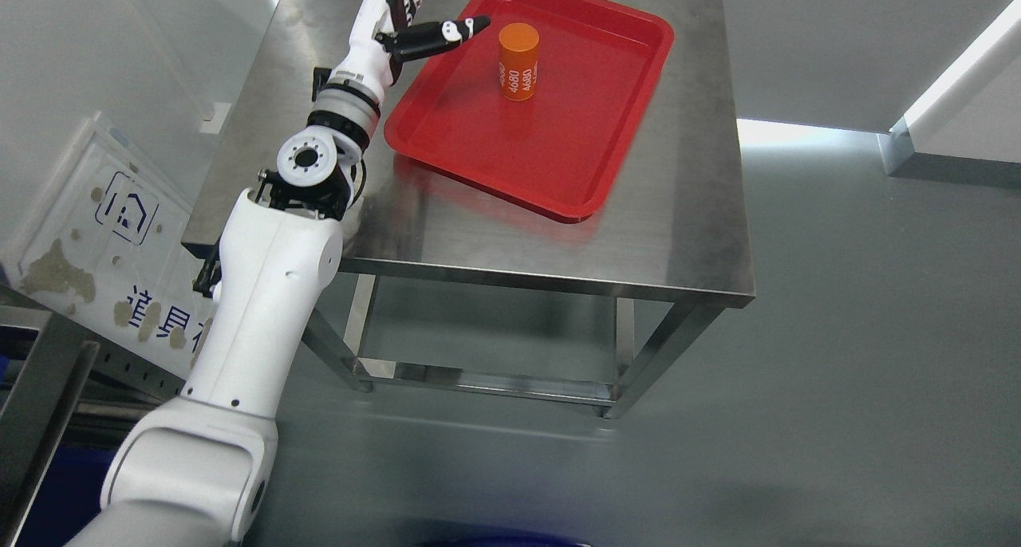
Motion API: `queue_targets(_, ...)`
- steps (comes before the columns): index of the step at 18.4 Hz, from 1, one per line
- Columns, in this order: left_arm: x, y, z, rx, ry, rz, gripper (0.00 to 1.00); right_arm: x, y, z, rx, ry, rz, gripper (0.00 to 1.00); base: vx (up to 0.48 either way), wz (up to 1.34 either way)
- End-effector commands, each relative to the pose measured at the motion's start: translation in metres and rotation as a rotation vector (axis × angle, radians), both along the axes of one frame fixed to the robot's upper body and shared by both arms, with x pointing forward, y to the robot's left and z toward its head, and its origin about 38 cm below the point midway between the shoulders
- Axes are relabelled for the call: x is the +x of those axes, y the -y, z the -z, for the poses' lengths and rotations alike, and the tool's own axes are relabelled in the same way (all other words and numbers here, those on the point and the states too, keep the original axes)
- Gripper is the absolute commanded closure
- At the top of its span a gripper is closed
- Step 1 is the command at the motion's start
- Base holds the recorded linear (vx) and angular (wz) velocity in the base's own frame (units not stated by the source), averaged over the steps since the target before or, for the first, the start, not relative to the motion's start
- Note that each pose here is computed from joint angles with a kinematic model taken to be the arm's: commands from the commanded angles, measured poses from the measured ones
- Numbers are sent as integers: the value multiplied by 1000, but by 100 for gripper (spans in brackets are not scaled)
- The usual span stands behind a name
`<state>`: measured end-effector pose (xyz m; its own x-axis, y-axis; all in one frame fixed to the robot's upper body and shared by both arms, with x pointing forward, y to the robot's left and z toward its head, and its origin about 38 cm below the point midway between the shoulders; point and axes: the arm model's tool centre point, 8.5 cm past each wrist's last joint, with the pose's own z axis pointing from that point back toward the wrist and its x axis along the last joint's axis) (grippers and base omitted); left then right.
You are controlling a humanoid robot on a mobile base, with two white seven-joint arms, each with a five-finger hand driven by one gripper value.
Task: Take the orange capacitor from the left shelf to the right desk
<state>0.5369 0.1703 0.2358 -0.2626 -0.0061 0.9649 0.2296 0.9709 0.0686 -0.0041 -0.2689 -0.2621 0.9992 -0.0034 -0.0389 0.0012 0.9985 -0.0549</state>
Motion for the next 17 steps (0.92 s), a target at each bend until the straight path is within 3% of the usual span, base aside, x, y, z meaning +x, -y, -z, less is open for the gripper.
queue_targets(1, -69, -39, -38, -126, 199, -78, 0, 13, 11, 0, -18, 35, 3, 0, 0, 0)
queue_targets(17, -83, -85, -26, -70, 183, -148, 0, 13, 11, 0, -18, 33, 3, 0, -6, 0)
